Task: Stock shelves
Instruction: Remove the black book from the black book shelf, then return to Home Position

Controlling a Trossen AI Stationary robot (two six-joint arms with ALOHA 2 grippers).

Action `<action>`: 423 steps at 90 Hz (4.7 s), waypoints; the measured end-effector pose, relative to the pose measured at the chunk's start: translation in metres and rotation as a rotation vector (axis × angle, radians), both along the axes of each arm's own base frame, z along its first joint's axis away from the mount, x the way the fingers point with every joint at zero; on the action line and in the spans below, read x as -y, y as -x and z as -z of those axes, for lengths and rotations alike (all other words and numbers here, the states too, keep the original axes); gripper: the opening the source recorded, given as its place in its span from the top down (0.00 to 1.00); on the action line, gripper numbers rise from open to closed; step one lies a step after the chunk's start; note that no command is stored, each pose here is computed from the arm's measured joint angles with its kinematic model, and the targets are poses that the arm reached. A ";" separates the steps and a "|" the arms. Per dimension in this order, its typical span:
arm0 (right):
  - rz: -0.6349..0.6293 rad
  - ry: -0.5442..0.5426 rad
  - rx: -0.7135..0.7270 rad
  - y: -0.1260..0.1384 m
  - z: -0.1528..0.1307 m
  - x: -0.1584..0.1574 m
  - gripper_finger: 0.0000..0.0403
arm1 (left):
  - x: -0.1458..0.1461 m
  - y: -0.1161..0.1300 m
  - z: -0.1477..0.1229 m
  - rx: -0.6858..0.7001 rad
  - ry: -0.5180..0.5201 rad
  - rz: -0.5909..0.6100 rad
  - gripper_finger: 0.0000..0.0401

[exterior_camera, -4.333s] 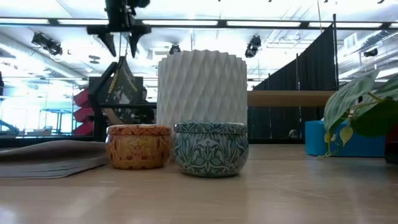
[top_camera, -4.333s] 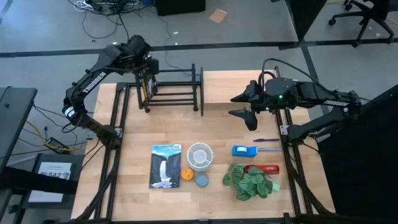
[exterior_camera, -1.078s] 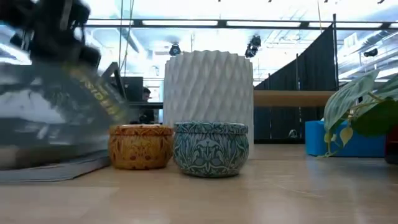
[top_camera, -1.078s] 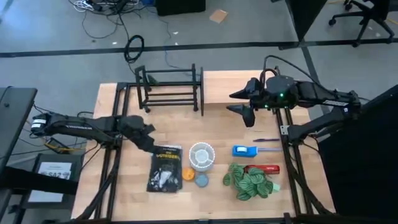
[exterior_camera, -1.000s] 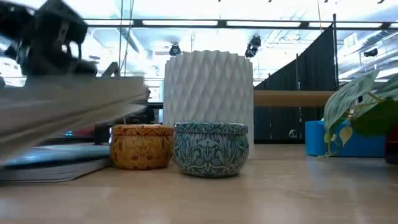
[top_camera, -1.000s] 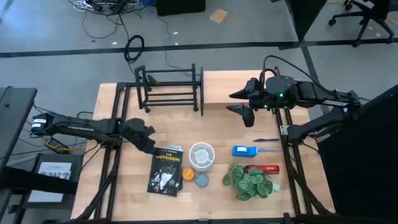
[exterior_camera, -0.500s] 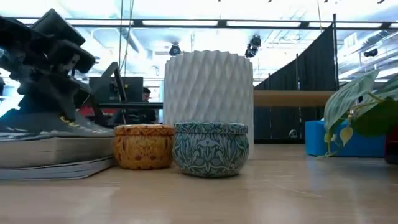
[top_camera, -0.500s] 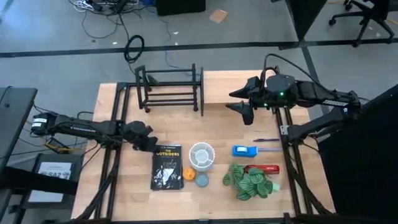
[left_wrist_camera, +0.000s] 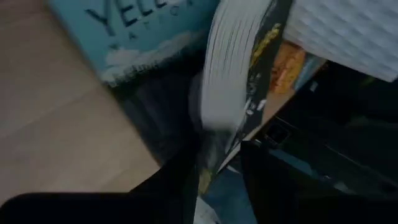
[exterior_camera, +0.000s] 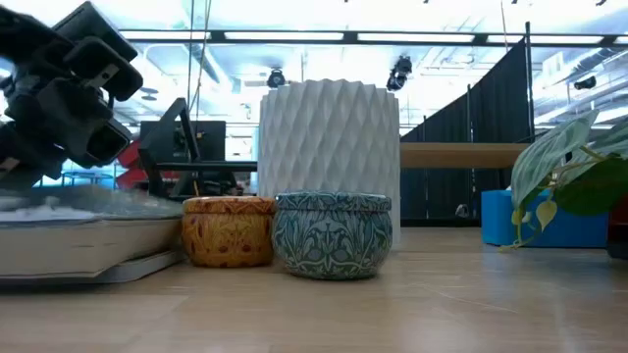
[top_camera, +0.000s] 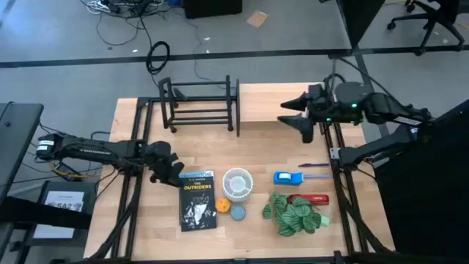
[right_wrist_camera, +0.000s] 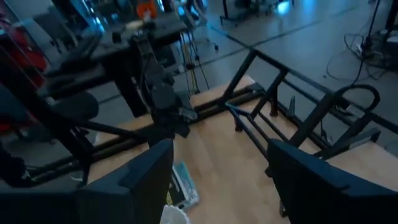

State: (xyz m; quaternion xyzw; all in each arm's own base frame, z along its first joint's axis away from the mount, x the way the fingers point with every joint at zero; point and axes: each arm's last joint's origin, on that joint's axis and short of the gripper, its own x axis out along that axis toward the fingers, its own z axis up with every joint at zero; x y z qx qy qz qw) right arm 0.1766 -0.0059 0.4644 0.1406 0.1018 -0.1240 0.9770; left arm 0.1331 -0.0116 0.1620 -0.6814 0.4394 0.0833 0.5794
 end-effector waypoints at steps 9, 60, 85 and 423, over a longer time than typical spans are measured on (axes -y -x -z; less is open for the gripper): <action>0.001 0.000 0.012 0.012 -0.003 0.000 0.43 | 0.000 0.006 -0.011 -0.085 -0.027 0.026 0.78; 0.033 -0.234 -0.022 0.106 0.003 0.005 0.54 | -0.015 0.024 -0.242 0.741 -0.796 -0.218 0.78; 0.082 -0.259 0.100 0.161 0.013 -0.001 0.67 | -0.019 0.099 -0.249 0.919 -1.049 -0.420 0.79; 0.012 -0.305 0.315 0.071 0.295 0.021 0.98 | -0.023 0.020 0.017 0.589 -1.431 -0.026 1.00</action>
